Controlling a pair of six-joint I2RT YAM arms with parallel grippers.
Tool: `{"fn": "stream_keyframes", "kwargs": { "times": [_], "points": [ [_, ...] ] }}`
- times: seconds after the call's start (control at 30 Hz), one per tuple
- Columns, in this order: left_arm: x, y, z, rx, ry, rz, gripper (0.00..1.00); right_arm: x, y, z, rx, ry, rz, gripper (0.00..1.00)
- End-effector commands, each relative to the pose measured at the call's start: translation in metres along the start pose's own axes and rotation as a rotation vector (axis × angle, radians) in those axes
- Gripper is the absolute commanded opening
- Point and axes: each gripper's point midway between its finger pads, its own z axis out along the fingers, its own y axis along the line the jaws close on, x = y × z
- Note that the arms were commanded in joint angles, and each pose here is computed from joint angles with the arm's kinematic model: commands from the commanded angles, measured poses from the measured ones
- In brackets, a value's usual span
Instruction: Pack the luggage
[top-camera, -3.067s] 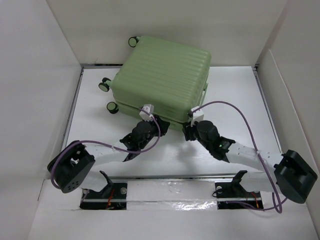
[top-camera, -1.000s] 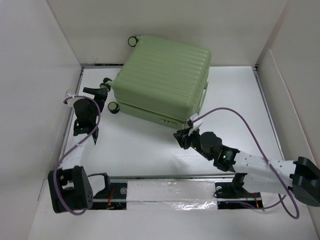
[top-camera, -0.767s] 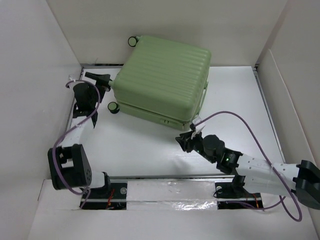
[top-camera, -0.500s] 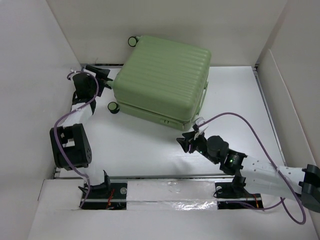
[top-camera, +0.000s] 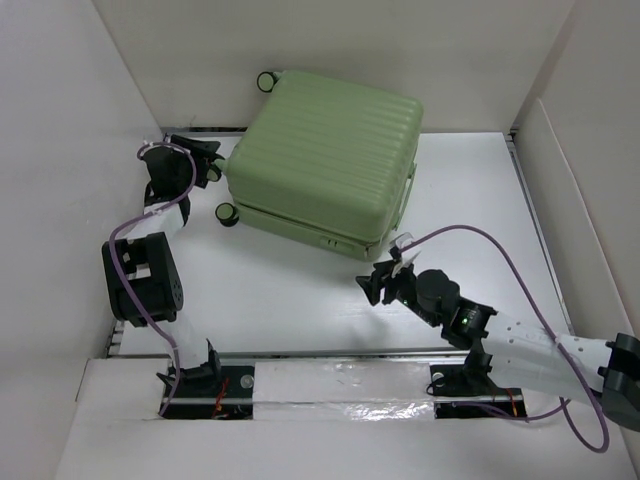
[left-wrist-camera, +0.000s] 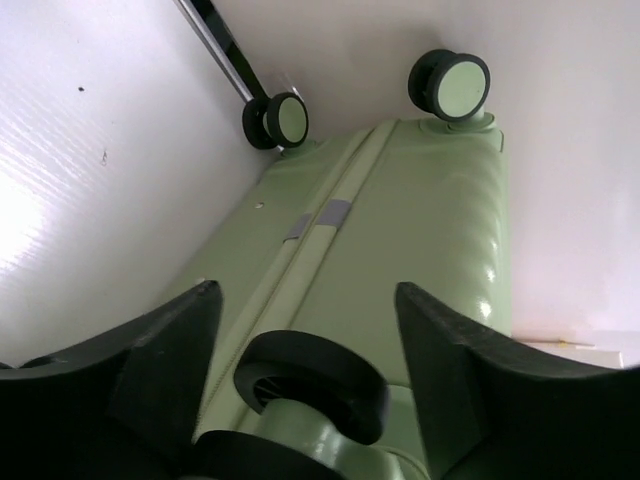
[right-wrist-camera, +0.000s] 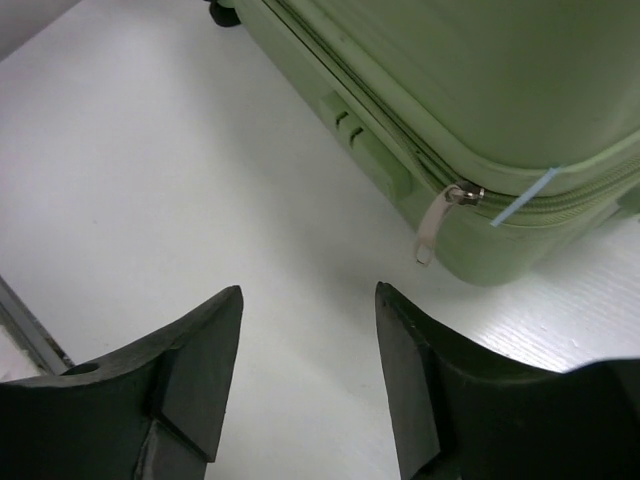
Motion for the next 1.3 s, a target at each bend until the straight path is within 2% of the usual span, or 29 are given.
{"fn": "stream_keyframes", "kwargs": {
  "times": [0.0, 0.03, 0.13, 0.2, 0.27, 0.47, 0.53, 0.6, 0.63, 0.67, 0.77, 0.83, 0.87, 0.93, 0.97, 1.0, 1.07, 1.1, 1.17, 1.23, 1.27],
  "points": [
    [0.009, -0.058, -0.008, 0.218, 0.034, 0.001, 0.62, -0.002, -0.012, 0.002, 0.036, 0.0, -0.005, 0.64],
    [0.01, -0.067, -0.011, 0.264, 0.04, 0.007, 0.52, -0.003, -0.016, 0.001, 0.047, -0.002, -0.003, 0.65],
    [0.026, -0.068, -0.017, 0.315, 0.062, -0.017, 0.44, -0.006, -0.029, 0.0, 0.074, -0.006, -0.003, 0.7],
    [0.03, -0.06, -0.016, 0.308, 0.077, -0.043, 0.47, -0.008, -0.032, -0.002, 0.069, -0.009, 0.001, 0.71],
    [0.032, -0.062, -0.02, 0.346, 0.071, -0.051, 0.57, -0.008, -0.034, -0.004, 0.064, -0.007, 0.004, 0.73],
    [0.049, -0.068, -0.016, 0.417, 0.14, -0.09, 0.73, -0.004, -0.043, -0.007, 0.088, -0.01, 0.011, 0.77],
    [0.047, -0.067, -0.014, 0.423, 0.124, -0.089, 0.63, -0.003, -0.043, -0.006, 0.088, -0.003, 0.01, 0.77],
    [0.046, -0.066, -0.017, 0.437, 0.11, -0.092, 0.36, -0.002, -0.047, -0.006, 0.101, 0.002, 0.009, 0.74],
    [0.044, -0.072, -0.02, 0.467, 0.095, -0.084, 0.11, -0.003, -0.046, -0.006, 0.101, 0.001, 0.008, 0.71],
    [0.045, -0.07, -0.022, 0.469, 0.092, -0.085, 0.0, -0.003, -0.048, -0.006, 0.104, 0.001, 0.008, 0.58],
    [0.039, -0.071, -0.031, 0.471, 0.037, -0.07, 0.0, -0.005, -0.052, -0.008, 0.108, -0.001, 0.005, 0.46],
    [0.029, -0.079, -0.043, 0.478, -0.033, -0.03, 0.0, -0.006, -0.054, -0.009, 0.108, 0.0, 0.002, 0.46],
    [0.031, -0.071, -0.048, 0.462, -0.048, -0.027, 0.0, -0.006, -0.053, -0.011, 0.102, -0.001, 0.003, 0.48],
    [0.028, -0.089, -0.074, 0.51, -0.103, 0.024, 0.0, -0.007, -0.054, -0.013, 0.099, -0.007, -0.002, 0.54],
    [0.031, -0.096, -0.095, 0.528, -0.141, 0.038, 0.0, -0.006, -0.053, -0.014, 0.085, -0.004, -0.016, 0.61],
    [0.034, -0.097, -0.104, 0.531, -0.163, 0.056, 0.0, -0.005, -0.052, -0.015, 0.076, -0.002, -0.027, 0.64],
    [0.044, -0.083, -0.114, 0.47, -0.207, 0.119, 0.0, 0.0, -0.051, -0.016, 0.069, 0.022, -0.041, 0.67],
    [0.057, -0.1, -0.134, 0.516, -0.209, 0.143, 0.0, 0.003, -0.052, -0.015, 0.069, 0.035, -0.052, 0.68],
    [0.073, -0.081, -0.146, 0.47, -0.22, 0.168, 0.0, 0.006, -0.06, -0.015, 0.115, 0.051, -0.055, 0.68],
    [0.087, -0.085, -0.171, 0.512, -0.21, 0.168, 0.0, 0.012, -0.072, -0.018, 0.176, 0.063, -0.031, 0.67],
    [0.093, -0.067, -0.174, 0.476, -0.208, 0.163, 0.0, 0.012, -0.075, -0.019, 0.196, 0.054, -0.017, 0.64]
  ]
}}
